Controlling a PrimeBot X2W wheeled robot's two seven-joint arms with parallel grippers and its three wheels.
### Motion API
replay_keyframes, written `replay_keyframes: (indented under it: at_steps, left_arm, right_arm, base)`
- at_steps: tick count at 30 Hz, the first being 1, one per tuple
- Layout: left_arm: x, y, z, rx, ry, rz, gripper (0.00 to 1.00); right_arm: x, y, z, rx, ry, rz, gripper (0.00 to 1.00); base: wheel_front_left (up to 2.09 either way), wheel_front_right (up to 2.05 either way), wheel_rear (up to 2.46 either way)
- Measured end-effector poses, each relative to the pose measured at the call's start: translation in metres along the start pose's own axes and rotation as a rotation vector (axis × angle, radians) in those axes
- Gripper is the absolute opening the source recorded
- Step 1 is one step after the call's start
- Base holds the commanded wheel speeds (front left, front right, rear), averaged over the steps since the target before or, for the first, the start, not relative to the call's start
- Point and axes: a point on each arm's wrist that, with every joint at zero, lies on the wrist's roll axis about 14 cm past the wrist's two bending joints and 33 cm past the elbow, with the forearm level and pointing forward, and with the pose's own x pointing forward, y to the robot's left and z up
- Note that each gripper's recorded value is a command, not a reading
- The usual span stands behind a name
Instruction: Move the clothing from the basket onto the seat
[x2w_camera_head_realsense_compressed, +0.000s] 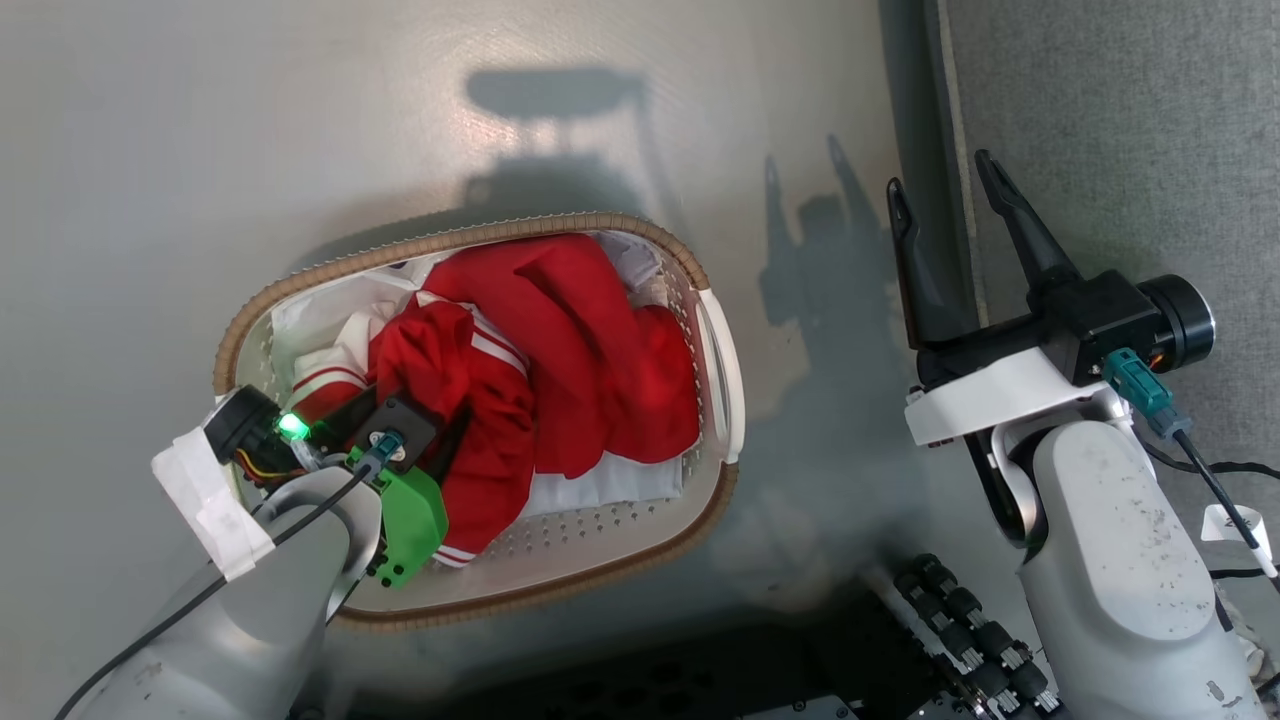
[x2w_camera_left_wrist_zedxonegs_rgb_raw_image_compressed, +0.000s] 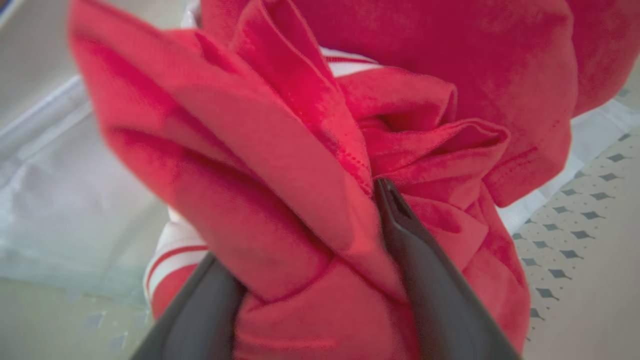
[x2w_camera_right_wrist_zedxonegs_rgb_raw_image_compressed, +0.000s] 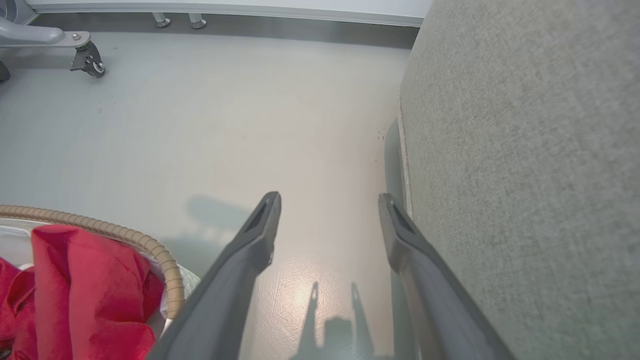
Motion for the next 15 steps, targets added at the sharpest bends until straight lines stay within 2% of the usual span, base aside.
replay_keyframes:
  at_steps: [3,4,5,11,15]
  left_arm:
    - [0.005,0.000,-0.002,-0.001,0.007,-0.010,1.00]
    - [0.005,-0.001,-0.004,-0.002,0.012,-0.016,0.42]
    - [0.006,-0.003,-0.003,-0.004,0.009,-0.021,0.00]
    - [-0.001,0.003,0.006,-0.037,-0.011,0.006,0.00]
    - [-0.013,-0.004,0.010,-0.053,-0.022,0.010,0.00]
  right_arm:
    - [0.000,0.000,-0.007,0.003,0.016,-0.001,1.00]
    - [0.000,0.000,-0.009,0.005,0.021,-0.001,1.00]
    - [-0.001,0.000,-0.009,0.008,0.022,-0.001,1.00]
    - [-0.002,0.000,0.002,0.007,0.002,0.000,1.00]
    - [-0.006,0.003,0.017,0.003,-0.025,0.007,1.00]
  base:
    - [0.00,0.00,0.00]
    - [0.00,0.00,0.00]
    - [0.00,0.00,0.00]
    - [0.00,0.00,0.00]
    - [0.00,0.00,0.00]
